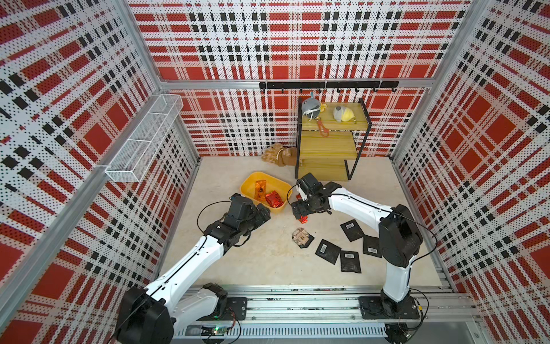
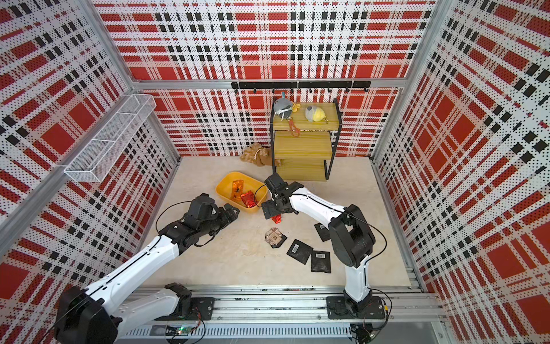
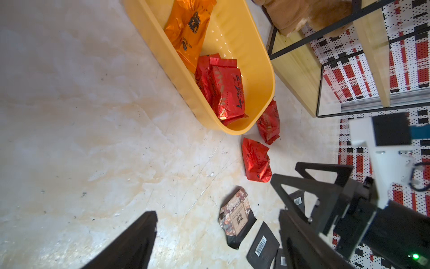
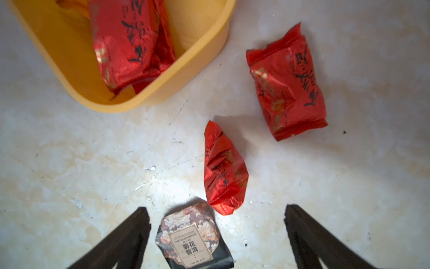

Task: Put the tea bags into the storage box
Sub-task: Pick up the tea bag from the center of the board.

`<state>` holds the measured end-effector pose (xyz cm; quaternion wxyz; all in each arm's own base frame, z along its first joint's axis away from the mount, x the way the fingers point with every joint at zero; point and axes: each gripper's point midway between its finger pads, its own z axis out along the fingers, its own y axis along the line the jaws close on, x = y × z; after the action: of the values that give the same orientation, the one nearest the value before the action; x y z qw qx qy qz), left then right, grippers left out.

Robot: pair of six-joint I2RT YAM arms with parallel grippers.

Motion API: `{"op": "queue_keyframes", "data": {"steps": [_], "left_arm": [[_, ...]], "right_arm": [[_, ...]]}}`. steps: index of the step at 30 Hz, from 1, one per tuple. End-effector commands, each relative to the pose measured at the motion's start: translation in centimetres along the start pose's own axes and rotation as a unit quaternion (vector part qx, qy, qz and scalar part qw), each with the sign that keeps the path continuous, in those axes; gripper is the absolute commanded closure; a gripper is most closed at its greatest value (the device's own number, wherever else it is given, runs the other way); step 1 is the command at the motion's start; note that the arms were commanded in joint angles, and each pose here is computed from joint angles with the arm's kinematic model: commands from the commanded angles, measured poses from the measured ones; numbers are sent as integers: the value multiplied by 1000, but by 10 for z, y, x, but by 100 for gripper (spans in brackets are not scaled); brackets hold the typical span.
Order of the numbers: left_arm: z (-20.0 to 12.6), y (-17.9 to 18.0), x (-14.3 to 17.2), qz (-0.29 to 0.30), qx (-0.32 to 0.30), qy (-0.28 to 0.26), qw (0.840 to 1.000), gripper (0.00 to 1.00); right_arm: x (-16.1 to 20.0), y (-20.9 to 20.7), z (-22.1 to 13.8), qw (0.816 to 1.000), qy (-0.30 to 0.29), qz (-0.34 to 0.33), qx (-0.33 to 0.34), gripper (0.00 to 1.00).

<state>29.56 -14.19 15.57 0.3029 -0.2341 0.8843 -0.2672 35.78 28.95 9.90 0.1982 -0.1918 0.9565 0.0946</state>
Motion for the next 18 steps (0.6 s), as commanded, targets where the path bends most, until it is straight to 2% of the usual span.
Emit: {"op": "queue_keyframes", "data": {"steps": [1,5,18], "left_arm": [[-3,4,0,-4,2,-4,1000,12],[-4,6,0,-6,2,-4,1000,12],[-9,16,-2,-16,3,-10,1000,12]], "right_arm": [[-4,7,-1,1000,-11,-17,-9,3],[1,9,13,1000,5,-21,-11,5],[10,10,45,999,32,-18,-14,22]]}}
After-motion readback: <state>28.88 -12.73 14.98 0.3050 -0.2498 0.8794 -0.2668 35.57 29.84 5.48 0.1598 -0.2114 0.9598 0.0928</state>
